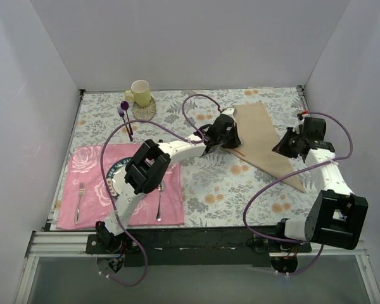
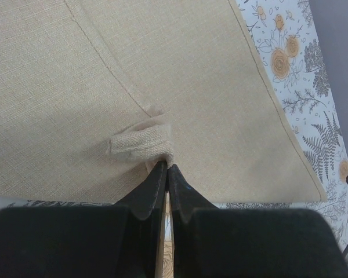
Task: Fold the napkin, place the utensils inside, and roll it up
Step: Fold the napkin
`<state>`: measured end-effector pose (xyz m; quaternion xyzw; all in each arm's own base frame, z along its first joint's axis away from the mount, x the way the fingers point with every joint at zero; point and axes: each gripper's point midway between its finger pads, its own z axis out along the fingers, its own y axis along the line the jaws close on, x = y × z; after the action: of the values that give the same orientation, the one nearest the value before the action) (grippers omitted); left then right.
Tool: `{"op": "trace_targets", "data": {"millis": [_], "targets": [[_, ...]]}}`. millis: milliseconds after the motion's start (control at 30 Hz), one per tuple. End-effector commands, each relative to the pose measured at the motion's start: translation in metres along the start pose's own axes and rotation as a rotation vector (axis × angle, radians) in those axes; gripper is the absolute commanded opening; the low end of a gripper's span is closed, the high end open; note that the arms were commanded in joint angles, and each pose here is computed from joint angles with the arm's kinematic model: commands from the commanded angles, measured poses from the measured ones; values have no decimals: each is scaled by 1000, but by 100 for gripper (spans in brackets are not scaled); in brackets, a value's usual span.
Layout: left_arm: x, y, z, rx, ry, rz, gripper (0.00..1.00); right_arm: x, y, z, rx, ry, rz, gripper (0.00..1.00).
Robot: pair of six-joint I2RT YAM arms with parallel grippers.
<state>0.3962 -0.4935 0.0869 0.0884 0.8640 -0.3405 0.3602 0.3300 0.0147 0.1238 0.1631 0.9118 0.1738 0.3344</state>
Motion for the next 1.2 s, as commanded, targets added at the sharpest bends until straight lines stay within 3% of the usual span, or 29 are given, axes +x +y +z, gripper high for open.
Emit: {"op": "trace_targets", "data": {"millis": [0,333,533,767,867,1033,1167], "targets": [[-2,-15,3,10,-18,22,0,-8,2,-8,-17,-33,-8,1],[17,-13,8,1,16,36,0,-5,-1,-8,-24,-31,3,1],[22,-13,11,5,30,33,7,0,-3,-7,-26,-19,9,1],[19,-28,6,60,47,12,27,6,-13,-7,12,-15,48,1],[16,-45,3,122,68,-7,43,10,-18,-7,32,-12,75,1],[2,-78,-12,233,95,-21,59,21,-33,-10,81,5,135,10],[-10,-94,-30,270,98,-17,62,34,-54,-13,158,12,219,27]]}}
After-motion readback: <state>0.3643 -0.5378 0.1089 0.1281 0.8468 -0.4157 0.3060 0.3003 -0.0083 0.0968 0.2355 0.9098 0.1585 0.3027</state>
